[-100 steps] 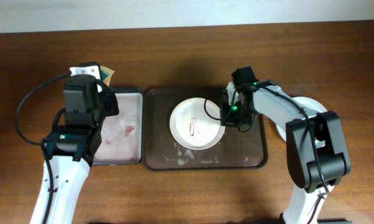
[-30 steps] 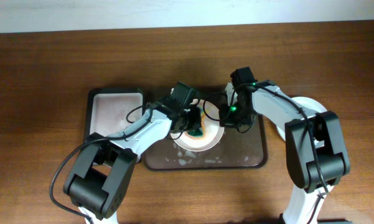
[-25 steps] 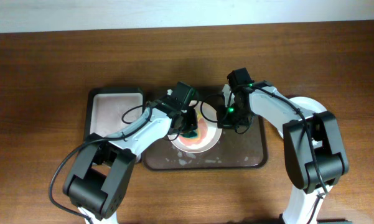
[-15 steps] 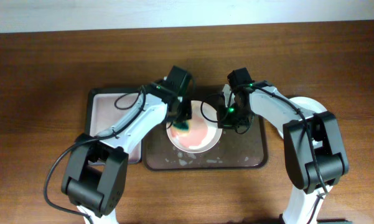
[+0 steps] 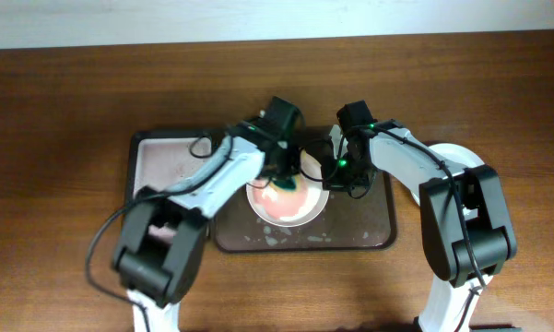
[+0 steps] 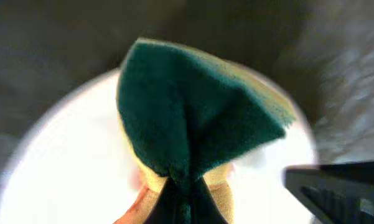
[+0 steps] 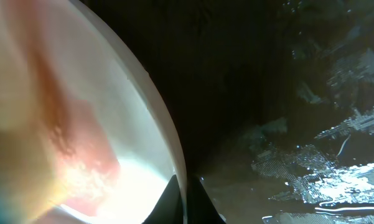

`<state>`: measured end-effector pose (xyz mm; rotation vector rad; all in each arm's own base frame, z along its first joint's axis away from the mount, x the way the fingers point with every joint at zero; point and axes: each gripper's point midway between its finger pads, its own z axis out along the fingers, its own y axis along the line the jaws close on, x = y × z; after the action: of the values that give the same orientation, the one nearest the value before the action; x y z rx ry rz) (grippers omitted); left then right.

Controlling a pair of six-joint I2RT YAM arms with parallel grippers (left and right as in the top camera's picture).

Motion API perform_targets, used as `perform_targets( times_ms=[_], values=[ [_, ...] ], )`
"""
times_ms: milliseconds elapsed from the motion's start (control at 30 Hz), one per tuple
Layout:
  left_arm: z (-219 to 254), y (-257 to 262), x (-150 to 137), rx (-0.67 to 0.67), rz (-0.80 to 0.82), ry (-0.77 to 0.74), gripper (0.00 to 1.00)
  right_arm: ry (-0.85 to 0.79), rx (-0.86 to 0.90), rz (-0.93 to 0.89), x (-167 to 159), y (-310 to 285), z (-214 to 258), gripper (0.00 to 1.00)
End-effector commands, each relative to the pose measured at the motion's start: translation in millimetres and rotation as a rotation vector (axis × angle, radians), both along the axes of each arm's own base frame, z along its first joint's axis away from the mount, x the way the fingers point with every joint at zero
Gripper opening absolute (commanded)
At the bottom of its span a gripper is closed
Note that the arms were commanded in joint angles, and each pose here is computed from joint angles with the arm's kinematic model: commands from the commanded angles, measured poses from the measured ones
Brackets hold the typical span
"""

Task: Clean dirty plates on tray and stack at the side
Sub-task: 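Scrub the plate's red streak with the sponge while right gripper holds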

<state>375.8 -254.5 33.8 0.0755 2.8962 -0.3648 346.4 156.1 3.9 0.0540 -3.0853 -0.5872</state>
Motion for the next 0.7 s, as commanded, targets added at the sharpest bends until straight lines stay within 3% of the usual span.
perform_targets(
  times_ms=[0,200,433,500,533,567,667],
  values=[
    [-22,1,-9,0.035,0.014,0.06,0.0,0.01,-0.067,-0.016,-3,-15,-7,0.04],
    [-21,48,-11,0.255,0.07,0.042,0.0,0.011,-0.067,-0.016,-3,-15,-7,0.04],
    [24,62,-2,0.242,0.044,-0.044,0.0,0.009,-0.067,-0.016,-3,-15,-7,0.04],
    [45,62,-2,0.224,0.038,-0.081,0.0,0.002,-0.065,-0.016,-1,-15,-7,0.21],
    [53,62,-3,0.218,0.031,-0.096,0.0,-0.008,-0.062,-0.017,2,-14,-6,0.23],
    [61,64,-4,0.215,0.033,-0.11,0.0,-0.015,-0.061,-0.017,3,-14,-6,0.22],
    [86,80,-2,0.205,0.072,-0.147,0.0,-0.023,-0.058,-0.018,5,-13,-6,0.07]
  ],
)
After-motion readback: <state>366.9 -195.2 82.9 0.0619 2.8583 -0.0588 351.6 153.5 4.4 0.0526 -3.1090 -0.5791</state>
